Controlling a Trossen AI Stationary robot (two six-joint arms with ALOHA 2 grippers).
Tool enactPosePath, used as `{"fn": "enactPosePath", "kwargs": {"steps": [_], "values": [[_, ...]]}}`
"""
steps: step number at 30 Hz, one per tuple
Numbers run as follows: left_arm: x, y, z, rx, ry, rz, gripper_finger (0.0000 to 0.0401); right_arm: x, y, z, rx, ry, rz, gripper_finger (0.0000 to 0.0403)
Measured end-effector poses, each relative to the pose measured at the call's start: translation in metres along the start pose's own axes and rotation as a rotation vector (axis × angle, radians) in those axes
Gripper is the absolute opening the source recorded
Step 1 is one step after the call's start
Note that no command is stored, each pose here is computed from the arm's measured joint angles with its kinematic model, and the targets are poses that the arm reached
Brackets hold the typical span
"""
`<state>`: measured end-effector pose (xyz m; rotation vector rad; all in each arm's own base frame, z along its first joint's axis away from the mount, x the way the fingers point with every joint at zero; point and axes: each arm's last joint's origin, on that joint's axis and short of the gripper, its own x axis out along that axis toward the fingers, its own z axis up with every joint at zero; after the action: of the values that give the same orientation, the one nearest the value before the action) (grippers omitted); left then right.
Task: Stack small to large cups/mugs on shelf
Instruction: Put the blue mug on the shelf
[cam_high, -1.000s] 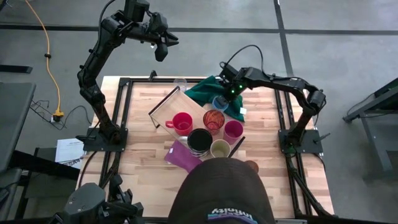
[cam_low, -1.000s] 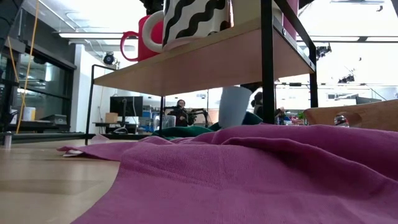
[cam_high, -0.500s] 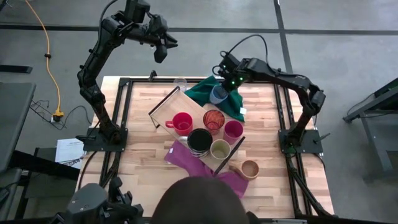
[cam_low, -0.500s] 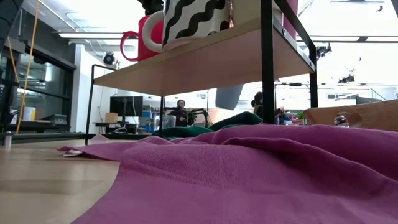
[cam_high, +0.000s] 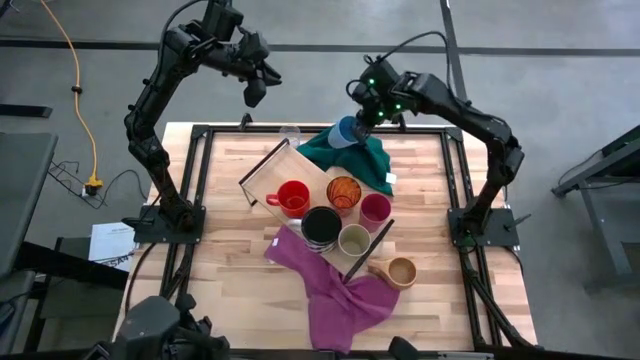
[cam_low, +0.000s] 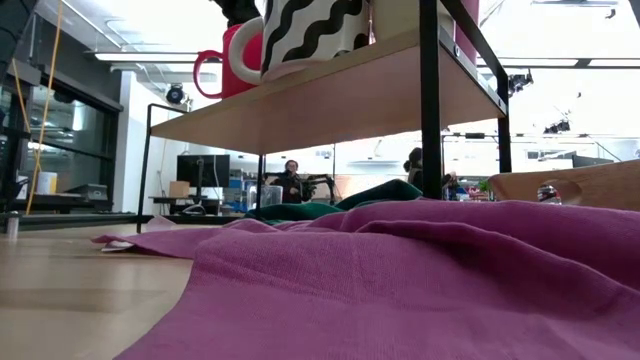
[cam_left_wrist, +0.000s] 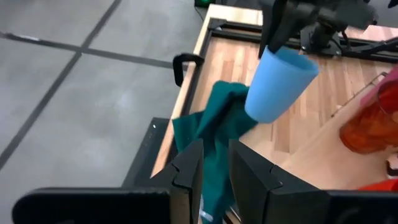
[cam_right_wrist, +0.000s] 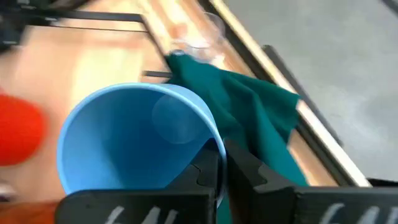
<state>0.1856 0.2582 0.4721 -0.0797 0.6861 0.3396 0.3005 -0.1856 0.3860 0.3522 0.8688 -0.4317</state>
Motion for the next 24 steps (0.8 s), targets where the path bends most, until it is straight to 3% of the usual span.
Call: {"fn": "enactPosePath", "kwargs": {"steps": [11, 24], "values": [[0.003, -0.013, -0.003, -0.026, 0.070, -0.062, 0.0065, -0.017, 0.011, 0.007, -0.029, -0.027, 0.145, 0.0000], [0.004, -0.041, 0.006, 0.039, 0.061, -0.121, 0.0065, -0.005, 0.030, 0.006, -0.075, 0.015, 0.221, 0.0000]]}}
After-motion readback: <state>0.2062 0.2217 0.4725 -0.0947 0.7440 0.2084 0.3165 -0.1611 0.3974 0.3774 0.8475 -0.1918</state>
